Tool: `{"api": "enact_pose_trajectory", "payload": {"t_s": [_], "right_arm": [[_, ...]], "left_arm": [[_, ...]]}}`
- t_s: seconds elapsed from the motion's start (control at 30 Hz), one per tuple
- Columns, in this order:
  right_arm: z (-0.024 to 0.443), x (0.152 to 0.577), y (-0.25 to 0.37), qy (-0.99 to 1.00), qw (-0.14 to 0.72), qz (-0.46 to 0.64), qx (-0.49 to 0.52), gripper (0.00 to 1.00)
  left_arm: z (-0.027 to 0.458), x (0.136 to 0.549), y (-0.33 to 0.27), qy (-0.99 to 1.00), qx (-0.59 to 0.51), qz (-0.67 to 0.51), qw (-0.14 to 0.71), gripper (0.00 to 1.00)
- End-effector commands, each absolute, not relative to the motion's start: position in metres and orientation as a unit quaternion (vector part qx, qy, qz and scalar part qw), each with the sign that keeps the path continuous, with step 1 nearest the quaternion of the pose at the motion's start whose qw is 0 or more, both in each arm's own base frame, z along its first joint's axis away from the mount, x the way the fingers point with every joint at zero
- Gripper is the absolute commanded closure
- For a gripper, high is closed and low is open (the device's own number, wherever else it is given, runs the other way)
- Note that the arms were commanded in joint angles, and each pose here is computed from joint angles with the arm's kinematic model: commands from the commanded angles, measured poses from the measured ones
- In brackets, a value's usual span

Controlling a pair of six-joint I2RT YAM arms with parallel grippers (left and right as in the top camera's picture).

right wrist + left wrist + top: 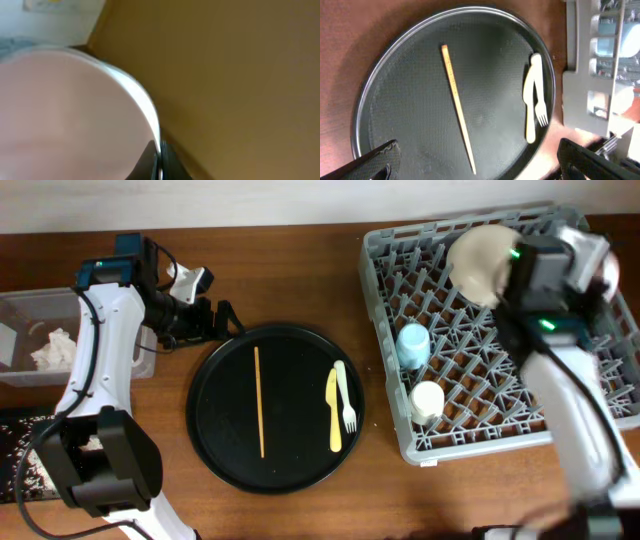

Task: Sort waste into correct bins and load items into the dishwasher rack
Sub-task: 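Carry the pink bowl right into the grey rack and release it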

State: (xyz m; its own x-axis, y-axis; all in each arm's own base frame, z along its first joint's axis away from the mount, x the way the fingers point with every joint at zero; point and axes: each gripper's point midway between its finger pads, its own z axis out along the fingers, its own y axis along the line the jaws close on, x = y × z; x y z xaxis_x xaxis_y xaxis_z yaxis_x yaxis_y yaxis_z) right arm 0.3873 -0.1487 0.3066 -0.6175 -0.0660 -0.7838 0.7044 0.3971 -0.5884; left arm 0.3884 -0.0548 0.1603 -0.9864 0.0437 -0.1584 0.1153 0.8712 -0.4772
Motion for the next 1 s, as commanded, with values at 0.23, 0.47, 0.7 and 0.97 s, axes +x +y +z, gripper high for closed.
{"api": "enact_pose_trajectory", "payload": {"t_s": [0.23, 0.47, 0.7, 0.97], "right_arm": [[0.304, 0.393, -0.222, 0.683, 0.145, -0.693, 0.177, 0.96], [0.246, 0.377, -0.258, 0.719, 0.072, -0.678, 0.135, 0.96], [0.197, 0.366, -0.252, 0.773, 0.07, -0.62, 0.115, 0.96], [0.171, 0.385, -0.223, 0.817, 0.1, -0.564, 0.074, 0.96]], "left_arm": [[0.168, 0.392, -0.054, 0.963, 0.045, -0.25, 0.086, 0.0], [0.168, 0.392, -0.054, 0.963, 0.045, -0.25, 0.086, 0.0], [0.168, 0.392, -0.054, 0.963, 0.045, -0.25, 0.086, 0.0], [0.168, 0.392, -0.054, 0.963, 0.045, -0.25, 0.086, 0.0]]}}
